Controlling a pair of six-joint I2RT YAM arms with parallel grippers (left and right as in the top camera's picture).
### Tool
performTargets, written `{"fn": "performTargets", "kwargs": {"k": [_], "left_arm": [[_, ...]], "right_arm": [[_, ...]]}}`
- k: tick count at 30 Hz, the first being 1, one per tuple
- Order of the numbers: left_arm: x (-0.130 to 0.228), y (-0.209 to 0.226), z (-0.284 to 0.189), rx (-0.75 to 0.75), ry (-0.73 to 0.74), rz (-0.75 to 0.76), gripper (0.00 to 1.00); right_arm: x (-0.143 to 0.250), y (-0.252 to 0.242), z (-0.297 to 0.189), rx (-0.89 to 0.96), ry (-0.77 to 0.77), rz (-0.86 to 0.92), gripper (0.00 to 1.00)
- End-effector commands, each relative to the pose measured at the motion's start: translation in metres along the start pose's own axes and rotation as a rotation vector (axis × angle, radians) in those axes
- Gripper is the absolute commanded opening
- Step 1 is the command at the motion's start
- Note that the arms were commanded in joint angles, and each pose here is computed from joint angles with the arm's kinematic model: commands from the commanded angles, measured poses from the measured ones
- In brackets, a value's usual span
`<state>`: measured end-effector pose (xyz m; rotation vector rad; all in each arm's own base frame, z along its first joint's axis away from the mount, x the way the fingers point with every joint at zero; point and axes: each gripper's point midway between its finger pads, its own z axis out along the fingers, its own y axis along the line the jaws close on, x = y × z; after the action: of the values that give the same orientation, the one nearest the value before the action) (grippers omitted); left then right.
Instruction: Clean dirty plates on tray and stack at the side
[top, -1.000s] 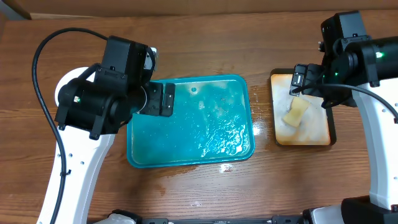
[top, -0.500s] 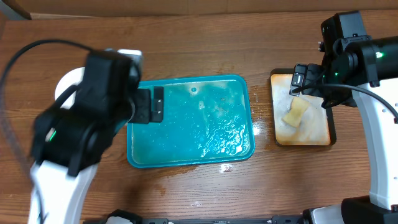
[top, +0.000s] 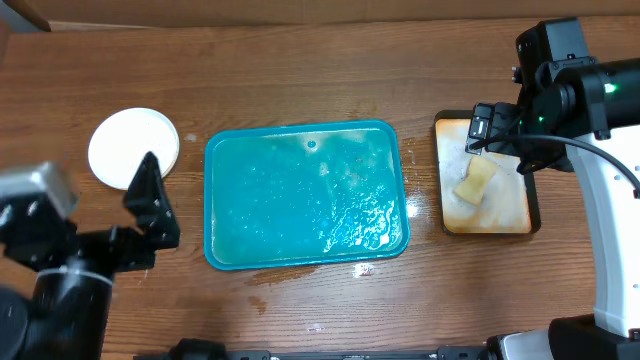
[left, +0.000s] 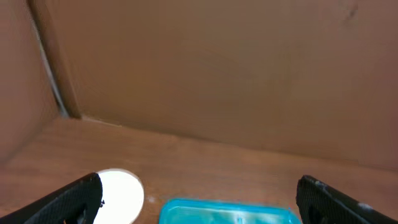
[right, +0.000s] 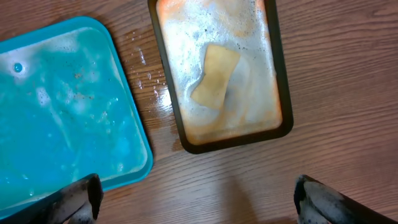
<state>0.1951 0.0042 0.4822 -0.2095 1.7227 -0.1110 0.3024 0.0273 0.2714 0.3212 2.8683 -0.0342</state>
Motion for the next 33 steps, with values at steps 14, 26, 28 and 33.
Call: {"fn": "performTargets", "kwargs": {"k": [14, 26, 28, 33], "left_arm": [[0.132, 0.012, 0.028, 0.114, -0.056, 0.038, 1.0], [0.223, 0.031, 0.044, 0.105, -0.033, 0.031, 1.0], [0.238, 0.034, 0.048, 0.105, -0.03, 0.007, 1.0], [0.267, 0.038, 0.064, 0.106, 0.013, -0.047, 1.0]], "right_arm": [[-0.002, -0.001, -0.014, -0.01, -0.052, 0.004, 1.0], [-0.002, -0.001, -0.014, -0.01, -0.051, 0.005, 1.0], [-0.002, -0.001, -0.014, -0.01, -0.051, 0.004, 1.0], [-0.002, -0.001, -0.014, -0.01, -0.052, 0.004, 1.0]]}}
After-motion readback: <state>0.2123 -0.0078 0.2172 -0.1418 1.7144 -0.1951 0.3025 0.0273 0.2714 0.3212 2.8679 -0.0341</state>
